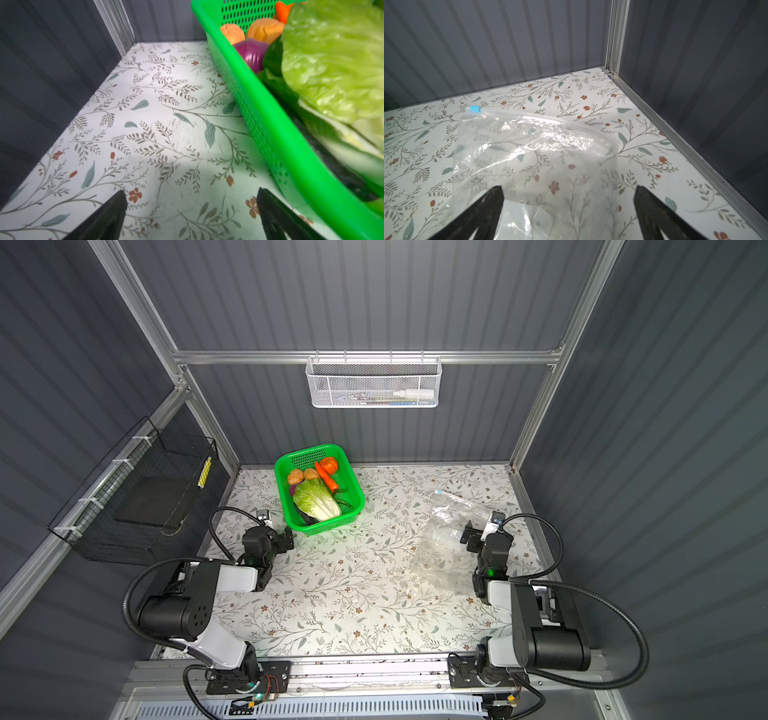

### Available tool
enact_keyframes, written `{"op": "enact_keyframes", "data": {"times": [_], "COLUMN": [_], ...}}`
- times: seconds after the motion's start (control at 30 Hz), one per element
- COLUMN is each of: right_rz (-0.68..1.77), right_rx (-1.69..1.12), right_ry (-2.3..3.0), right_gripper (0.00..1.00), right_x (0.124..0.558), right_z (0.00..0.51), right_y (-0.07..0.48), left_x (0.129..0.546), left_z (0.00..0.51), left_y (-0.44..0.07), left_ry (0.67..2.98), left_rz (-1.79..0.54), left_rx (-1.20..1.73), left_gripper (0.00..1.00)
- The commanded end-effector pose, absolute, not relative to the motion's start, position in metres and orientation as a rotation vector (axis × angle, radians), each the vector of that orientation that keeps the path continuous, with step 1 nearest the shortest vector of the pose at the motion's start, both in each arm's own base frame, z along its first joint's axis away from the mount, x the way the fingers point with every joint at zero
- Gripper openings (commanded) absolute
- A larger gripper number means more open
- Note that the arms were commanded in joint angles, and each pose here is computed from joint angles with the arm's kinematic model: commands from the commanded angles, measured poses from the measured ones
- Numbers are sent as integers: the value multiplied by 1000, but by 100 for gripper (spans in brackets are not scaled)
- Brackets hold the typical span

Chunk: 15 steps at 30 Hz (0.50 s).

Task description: Place the food in the zip-top bag and seal the zipper

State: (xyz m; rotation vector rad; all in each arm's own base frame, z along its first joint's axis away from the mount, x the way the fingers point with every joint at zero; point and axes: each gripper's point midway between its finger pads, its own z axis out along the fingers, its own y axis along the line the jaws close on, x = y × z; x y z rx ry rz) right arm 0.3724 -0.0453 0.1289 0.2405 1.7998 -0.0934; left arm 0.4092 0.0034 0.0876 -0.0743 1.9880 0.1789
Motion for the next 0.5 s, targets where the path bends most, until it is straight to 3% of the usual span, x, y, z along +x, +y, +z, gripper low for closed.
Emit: {"op": "enact_keyframes", "data": {"times": [0.0, 0.1, 0.27, 0.47], "right_rz": [-95, -85, 200, 389], "right_rx": [248, 362, 541, 506], "right_ry": [1777, 1800, 1936, 2122], "right_gripper": [99, 99, 99, 99], "right_x": [373, 370, 372, 383], "right_z": [152, 167, 185, 195], "right_y": [-48, -59, -59, -43], "left_x": [408, 405, 401, 414], "left_z": [104, 113, 141, 183], "left_y": [9, 10, 16, -5], "left_ry": [2008, 2032, 2091, 2184], "left_rz": [197, 182, 165, -14], "left_rx": [-87, -123, -263, -337], "left_gripper": [100, 99, 99, 99]}}
